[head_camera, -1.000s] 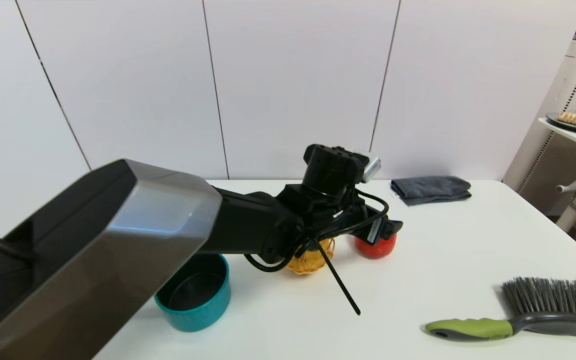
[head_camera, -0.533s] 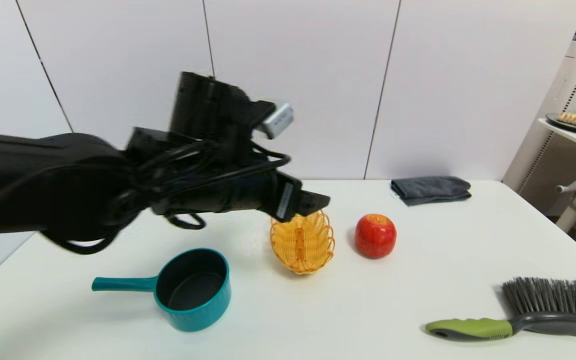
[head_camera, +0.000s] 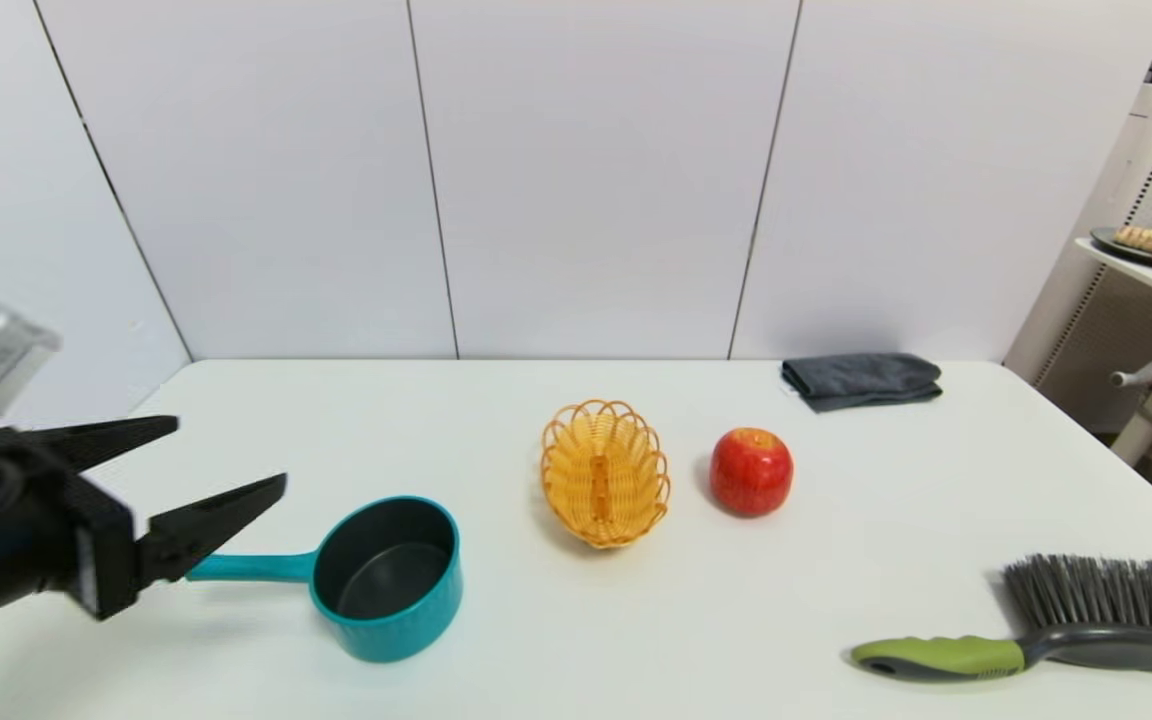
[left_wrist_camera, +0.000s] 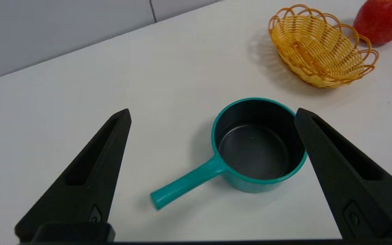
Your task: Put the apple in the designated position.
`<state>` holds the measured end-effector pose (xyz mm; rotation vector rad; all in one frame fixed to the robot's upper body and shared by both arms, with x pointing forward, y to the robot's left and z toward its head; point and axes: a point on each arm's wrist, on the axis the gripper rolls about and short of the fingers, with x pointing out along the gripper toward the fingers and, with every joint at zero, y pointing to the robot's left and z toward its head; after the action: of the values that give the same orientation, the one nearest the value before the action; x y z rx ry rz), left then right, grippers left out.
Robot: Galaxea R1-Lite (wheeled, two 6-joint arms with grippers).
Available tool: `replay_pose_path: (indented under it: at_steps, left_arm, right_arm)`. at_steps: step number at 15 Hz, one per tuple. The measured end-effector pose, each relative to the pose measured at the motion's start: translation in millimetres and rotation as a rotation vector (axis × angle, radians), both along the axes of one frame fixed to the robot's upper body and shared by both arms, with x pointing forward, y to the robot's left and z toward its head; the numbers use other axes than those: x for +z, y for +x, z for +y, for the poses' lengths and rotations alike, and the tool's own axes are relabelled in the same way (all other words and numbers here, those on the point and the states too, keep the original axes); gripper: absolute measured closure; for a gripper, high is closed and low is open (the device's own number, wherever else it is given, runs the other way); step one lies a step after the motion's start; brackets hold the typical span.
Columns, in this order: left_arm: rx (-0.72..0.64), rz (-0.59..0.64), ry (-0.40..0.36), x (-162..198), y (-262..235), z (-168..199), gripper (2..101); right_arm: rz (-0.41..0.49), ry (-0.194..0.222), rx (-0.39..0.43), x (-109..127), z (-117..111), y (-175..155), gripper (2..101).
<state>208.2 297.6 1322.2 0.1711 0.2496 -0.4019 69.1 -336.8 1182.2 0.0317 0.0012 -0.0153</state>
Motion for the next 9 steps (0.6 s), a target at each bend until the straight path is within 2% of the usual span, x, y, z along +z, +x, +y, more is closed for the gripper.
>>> replay_pose_path:
  at_steps: [4, 9]
  left_arm:
    - [0.183, -0.163, -0.045, -37, -70, 29, 6.0]
    - [0.287, -0.292, -0.119, -104, -127, 34, 5.7]
  right_arm:
    - [0.0, 0.0, 0.0, 0, 0, 0, 5.0]
    - [0.0, 0.0, 0.0, 0, 0, 0, 5.0]
